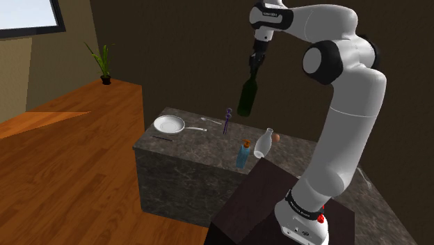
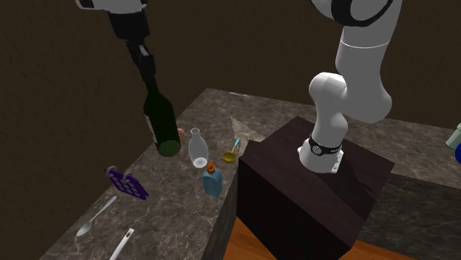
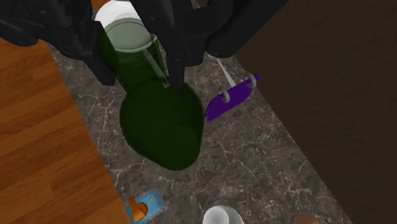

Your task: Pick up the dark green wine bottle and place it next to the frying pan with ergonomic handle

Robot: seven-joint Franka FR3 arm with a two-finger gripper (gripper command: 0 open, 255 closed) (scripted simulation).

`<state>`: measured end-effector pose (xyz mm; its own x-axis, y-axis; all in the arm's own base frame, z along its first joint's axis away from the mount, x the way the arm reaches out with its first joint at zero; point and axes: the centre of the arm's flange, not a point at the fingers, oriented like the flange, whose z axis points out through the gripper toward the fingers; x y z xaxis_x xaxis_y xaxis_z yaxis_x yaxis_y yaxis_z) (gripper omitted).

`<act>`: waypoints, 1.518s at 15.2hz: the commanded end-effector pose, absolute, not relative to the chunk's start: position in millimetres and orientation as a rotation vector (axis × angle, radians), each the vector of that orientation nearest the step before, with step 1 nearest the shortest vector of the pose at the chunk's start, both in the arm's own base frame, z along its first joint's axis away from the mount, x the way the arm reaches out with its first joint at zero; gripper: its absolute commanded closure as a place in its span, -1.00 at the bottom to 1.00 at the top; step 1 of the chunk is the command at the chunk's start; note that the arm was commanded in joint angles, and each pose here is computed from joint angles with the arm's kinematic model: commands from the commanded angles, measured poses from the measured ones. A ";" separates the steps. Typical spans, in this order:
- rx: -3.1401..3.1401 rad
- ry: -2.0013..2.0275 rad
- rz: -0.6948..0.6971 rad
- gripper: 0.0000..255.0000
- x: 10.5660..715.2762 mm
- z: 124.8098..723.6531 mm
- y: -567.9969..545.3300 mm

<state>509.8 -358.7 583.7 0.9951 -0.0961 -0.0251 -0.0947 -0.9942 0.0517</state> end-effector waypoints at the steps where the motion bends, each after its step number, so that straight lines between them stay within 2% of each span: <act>1: 3.086 -0.150 -0.041 1.00 527.7 571.4 -340.0; 23: 3.086 -0.150 -0.041 1.00 699.7 437.1 -148.4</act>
